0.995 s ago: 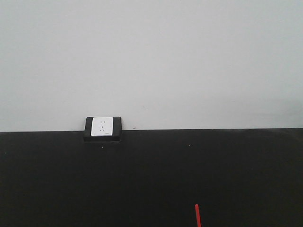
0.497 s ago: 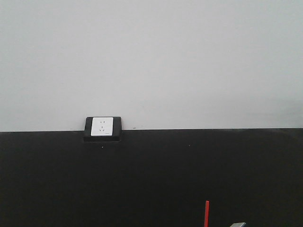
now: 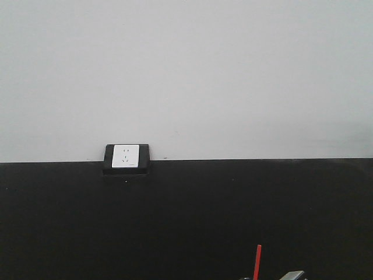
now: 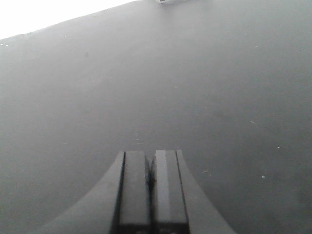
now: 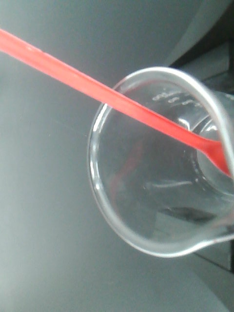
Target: Grab beaker from right and move to left
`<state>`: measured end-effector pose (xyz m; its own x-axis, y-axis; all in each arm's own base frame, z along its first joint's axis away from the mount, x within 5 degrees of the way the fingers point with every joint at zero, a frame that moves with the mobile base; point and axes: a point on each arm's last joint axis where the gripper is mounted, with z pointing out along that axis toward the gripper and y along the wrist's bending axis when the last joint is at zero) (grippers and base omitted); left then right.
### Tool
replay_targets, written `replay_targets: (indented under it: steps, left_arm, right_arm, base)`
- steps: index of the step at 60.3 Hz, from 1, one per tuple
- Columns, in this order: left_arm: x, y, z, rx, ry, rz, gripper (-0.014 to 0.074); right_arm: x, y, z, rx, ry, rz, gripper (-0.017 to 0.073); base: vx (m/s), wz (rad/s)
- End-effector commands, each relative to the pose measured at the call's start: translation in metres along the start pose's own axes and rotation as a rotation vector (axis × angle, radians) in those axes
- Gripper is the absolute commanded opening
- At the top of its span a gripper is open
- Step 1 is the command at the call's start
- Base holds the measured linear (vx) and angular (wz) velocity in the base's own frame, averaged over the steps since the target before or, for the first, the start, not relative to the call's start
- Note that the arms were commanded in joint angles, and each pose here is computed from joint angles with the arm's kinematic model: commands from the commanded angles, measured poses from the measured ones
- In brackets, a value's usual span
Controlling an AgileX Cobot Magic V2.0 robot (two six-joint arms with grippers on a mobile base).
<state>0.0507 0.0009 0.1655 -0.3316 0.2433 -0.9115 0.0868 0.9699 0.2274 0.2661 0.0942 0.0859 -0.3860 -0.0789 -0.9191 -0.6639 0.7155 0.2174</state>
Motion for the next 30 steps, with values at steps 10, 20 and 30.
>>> replay_targets:
  steps: [10,20,30]
  left_arm:
    - [-0.002,0.0,0.002,-0.004,-0.065,0.001,-0.0006]
    - [-0.002,0.0,0.002,-0.004,-0.065,0.001,-0.0006]
    - [-0.002,0.0,0.002,-0.004,-0.065,0.001,-0.0006]
  right_arm:
    - [-0.058,0.011,-0.017,-0.027,-0.213,0.029,-0.0003]
    - [-0.081,0.014,-0.033,0.072,-0.163,0.048,-0.0003]
    - [-0.109,0.024,-0.061,0.175,-0.145,0.037,-0.0003]
  base:
    - [0.0,0.0]
    - [0.0,0.0]
    - [0.0,0.0]
